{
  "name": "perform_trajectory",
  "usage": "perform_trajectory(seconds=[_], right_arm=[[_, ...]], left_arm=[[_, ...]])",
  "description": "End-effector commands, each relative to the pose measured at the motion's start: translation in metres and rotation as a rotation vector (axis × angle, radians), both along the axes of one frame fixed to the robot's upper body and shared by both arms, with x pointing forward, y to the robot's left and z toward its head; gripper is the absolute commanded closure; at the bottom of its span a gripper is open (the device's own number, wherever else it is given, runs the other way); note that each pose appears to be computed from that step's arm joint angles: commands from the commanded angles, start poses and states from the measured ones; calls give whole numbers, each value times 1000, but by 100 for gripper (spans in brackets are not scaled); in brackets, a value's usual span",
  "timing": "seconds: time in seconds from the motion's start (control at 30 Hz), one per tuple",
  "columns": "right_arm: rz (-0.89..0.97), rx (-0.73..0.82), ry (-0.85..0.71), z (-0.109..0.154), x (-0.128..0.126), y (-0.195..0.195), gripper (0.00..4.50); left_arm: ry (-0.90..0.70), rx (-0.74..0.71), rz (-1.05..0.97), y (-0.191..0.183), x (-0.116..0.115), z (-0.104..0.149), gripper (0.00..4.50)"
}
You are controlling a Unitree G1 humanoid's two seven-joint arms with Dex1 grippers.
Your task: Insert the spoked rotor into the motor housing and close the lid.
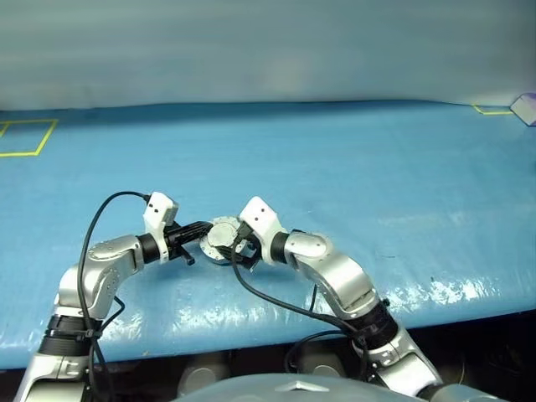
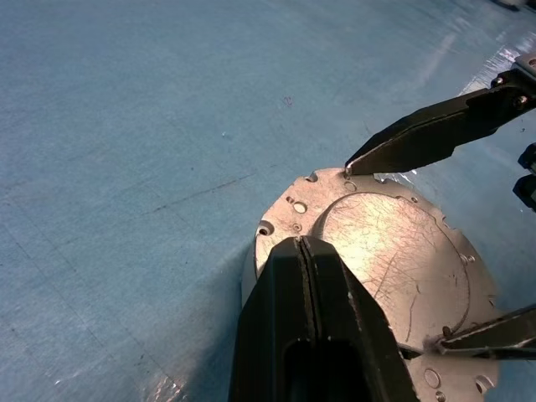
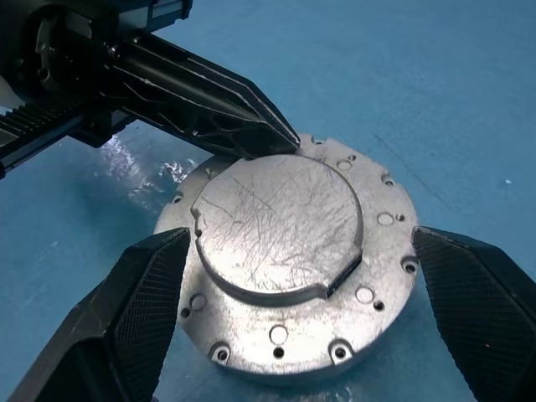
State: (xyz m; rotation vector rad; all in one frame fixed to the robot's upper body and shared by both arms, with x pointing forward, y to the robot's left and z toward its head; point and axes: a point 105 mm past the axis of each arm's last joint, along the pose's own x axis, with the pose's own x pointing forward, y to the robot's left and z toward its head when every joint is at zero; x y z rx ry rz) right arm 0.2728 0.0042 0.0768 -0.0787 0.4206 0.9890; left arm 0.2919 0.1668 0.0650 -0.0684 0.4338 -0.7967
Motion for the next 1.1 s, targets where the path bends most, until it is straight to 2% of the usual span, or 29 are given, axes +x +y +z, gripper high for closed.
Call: perform_trajectory(seconds=[0.03, 0.13, 0.37, 0.57, 1.1], right_arm=[[36, 113, 89, 15, -21, -9, 2], [-17, 173, 185, 12, -27, -17, 2], [-238, 338, 442, -7, -21, -12, 2], [-316, 426, 554, -12, -13, -3, 2], [-215, 701, 809, 5, -21, 34, 2]], left_arm=[[43, 19, -34, -4, -7, -10, 450], [41, 17, -36, -4, -7, -11, 450], [36, 8, -40, -7, -8, -10, 450], [34, 5, -38, -7, -8, -10, 450], [46, 0, -24, -6, -11, -15, 450]])
